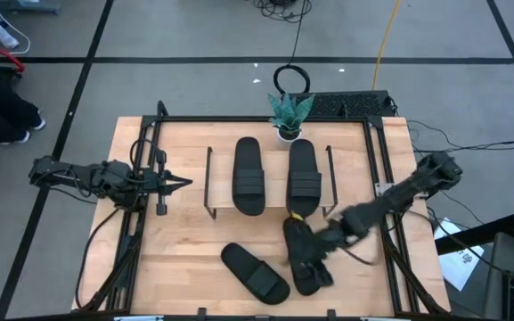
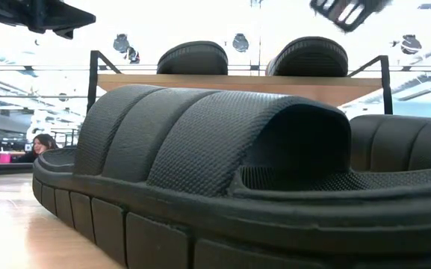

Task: Pick and place slides into the shelf
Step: Put the black slide under the shelf

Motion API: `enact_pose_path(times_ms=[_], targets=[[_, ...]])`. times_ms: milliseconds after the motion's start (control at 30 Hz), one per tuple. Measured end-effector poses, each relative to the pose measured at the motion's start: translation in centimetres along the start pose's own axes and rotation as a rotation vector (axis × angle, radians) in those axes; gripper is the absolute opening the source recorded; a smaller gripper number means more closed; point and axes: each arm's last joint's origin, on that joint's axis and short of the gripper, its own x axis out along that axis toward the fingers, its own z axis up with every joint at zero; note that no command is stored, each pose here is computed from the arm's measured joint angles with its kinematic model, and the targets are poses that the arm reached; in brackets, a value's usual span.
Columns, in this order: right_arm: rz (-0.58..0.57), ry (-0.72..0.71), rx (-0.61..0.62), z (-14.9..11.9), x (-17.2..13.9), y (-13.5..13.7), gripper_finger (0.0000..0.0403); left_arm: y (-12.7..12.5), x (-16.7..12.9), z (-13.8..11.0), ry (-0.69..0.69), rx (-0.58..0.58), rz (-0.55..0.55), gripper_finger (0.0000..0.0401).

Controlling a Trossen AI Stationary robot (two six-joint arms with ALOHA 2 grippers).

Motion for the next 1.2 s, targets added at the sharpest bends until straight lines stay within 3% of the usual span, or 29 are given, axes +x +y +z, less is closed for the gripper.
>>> enact_pose_path(times_ms=[100, 233, 367, 500, 667, 967, 1033, 1200], targets=[[-0.093, -0.073, -0.071, -1.1, -1.3, 2.9, 0.0158, 0.0, 0.0, 0.0, 0.000, 0.017, 0.000, 0.0009], [-0.242, -0.149, -0.099, -3.2, -2.5, 6.2, 0.0079, 0.0, 0.0, 0.1, -0.009, 0.016, 0.002, 0.0003], [-0.360, -0.160, -0.120, -5.4, -2.2, 8.1, 0.0009, 0.1, 0.0, 0.2, -0.022, 0.013, 0.006, 0.0005], [-0.425, -0.155, -0.095, -6.6, -1.0, 8.8, 0.0012, 0.1, 0.0, 0.2, -0.022, 0.013, 0.006, 0.0014], [-0.370, -0.121, -0.097, -7.2, 0.4, 9.0, 0.0011, 0.1, 0.0, 0.2, -0.021, 0.012, 0.006, 0.0013], [-0.234, -0.357, -0.022, -6.9, 3.7, 5.8, 0.0010, 0.0, 0.0, 0.2, -0.017, -0.043, 0.004, 0.0008], [-0.241, -0.378, -0.053, -6.9, 3.9, 5.5, 0.0009, 0.0, 0.0, 0.1, -0.009, -0.038, 0.002, 0.0013], [-0.420, -0.419, -0.252, -7.2, 3.3, 6.9, 0.0012, 0.0, 0.0, 0.0, -0.004, -0.039, 0.001, 0.0015]])
